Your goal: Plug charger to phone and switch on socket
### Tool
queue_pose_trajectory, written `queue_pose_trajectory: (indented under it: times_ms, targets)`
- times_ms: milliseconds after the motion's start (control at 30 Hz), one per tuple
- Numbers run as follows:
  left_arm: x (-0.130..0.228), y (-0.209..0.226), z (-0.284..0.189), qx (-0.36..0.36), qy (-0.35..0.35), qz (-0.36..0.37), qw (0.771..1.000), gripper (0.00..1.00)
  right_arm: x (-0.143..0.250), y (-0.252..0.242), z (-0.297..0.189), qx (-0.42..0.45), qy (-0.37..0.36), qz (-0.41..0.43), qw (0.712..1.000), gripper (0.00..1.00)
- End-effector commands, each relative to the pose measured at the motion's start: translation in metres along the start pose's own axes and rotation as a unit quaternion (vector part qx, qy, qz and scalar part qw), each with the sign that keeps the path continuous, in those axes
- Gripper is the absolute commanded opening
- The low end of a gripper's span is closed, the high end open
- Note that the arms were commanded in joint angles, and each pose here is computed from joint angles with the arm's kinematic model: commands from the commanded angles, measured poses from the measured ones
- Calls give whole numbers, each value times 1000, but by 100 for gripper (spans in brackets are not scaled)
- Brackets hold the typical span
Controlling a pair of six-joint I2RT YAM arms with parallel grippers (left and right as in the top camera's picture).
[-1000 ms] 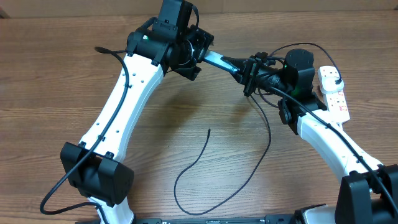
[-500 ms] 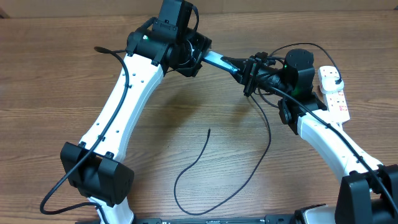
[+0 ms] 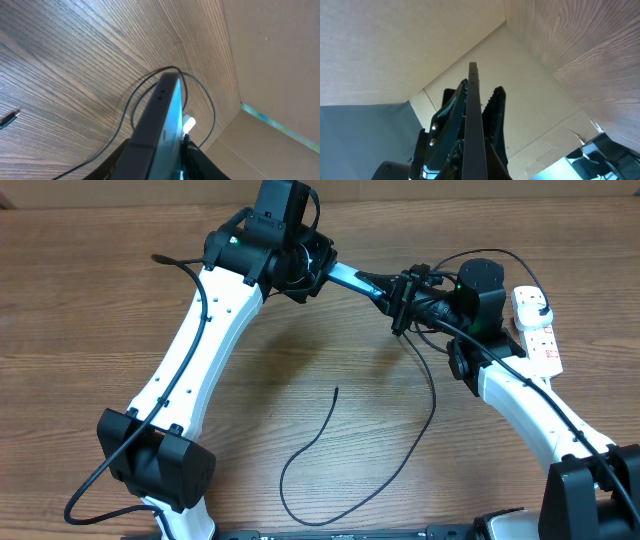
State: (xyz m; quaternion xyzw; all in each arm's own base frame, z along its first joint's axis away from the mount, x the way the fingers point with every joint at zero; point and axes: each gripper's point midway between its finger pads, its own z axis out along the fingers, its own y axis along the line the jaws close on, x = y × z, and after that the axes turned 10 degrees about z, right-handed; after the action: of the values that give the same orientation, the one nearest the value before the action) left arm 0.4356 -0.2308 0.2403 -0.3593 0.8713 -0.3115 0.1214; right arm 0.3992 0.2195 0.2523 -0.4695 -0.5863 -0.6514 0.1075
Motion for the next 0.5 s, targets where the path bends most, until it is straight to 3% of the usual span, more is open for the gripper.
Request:
queue_pose_trajectory:
  times_ms: [0, 467]
  targets:
    - [0, -4, -3, 3, -8, 11, 1000, 29, 9, 7, 1, -5, 12, 56, 998, 4]
    - [0, -4, -3, 3, -8, 11, 1000, 16, 10, 6, 1, -2, 15, 56, 998, 4]
